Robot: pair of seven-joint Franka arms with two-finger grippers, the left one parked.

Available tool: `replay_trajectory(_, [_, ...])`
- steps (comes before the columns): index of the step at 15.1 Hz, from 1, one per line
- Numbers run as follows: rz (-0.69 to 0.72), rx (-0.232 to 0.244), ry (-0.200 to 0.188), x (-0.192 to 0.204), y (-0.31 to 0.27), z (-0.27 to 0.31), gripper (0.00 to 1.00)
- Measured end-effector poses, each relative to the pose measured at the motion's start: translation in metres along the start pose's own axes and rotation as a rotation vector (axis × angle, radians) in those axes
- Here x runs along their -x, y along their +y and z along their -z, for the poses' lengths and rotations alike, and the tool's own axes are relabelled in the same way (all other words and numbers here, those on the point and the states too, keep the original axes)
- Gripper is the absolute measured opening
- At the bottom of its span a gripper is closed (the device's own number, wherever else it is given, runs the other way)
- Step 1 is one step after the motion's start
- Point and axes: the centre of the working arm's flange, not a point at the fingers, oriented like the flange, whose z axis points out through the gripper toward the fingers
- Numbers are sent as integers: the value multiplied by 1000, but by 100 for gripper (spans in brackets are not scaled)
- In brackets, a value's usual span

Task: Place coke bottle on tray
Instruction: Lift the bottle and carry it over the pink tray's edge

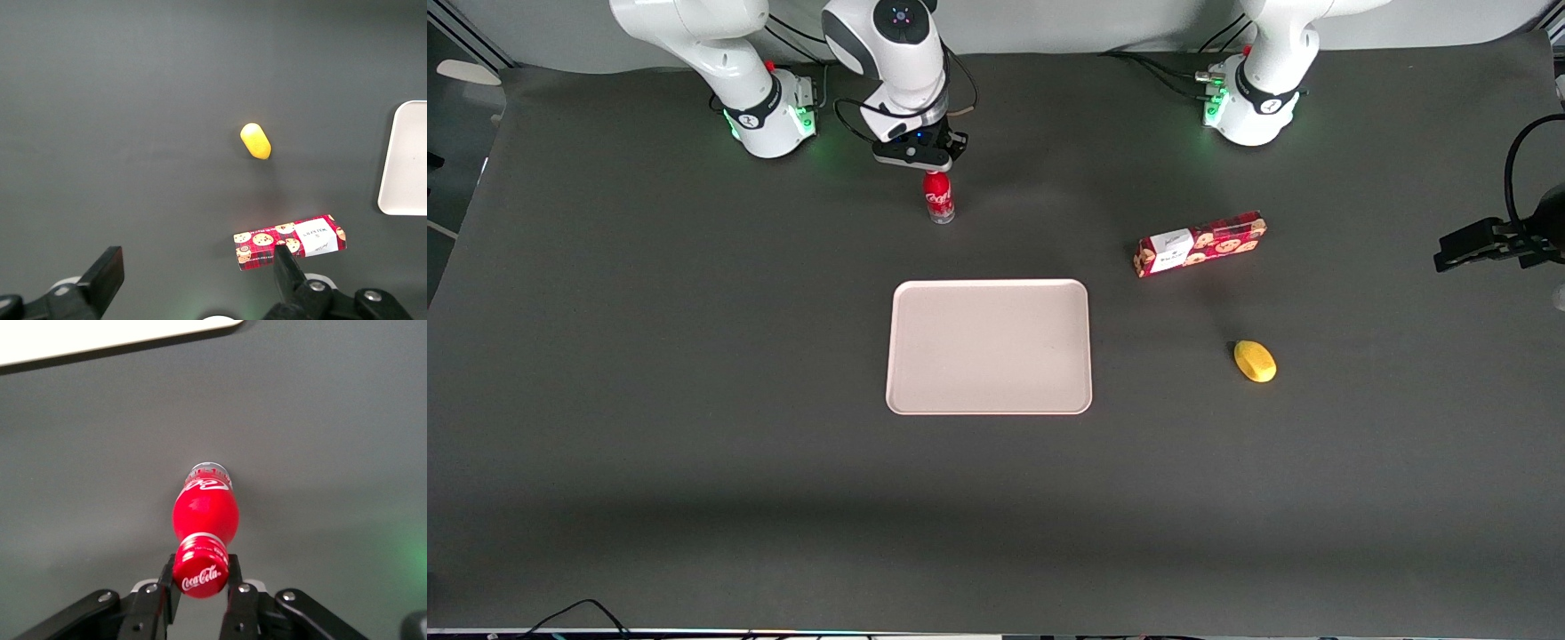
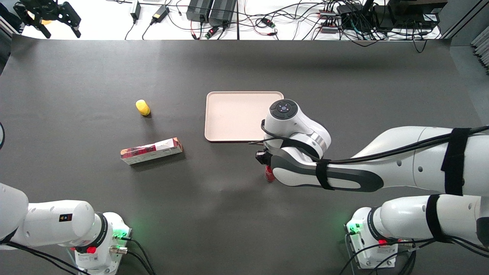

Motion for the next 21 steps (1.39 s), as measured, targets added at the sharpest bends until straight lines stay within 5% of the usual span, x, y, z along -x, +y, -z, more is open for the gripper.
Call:
replay_trajectory(4, [21,7,22,-14,-7,36,30])
replay_trajectory(7, [34,-5,53,-46,-12,117,30])
replay_trajectory(11, [78,-73,119,-100,6,227,30])
replay_trajectory(15, [76,-52,169,-185,38,260,30])
replay_trajectory(17, [53,-52,122,-239,41,239,30])
replay_trajectory(21, [12,-84,-44,-326,29,155,30])
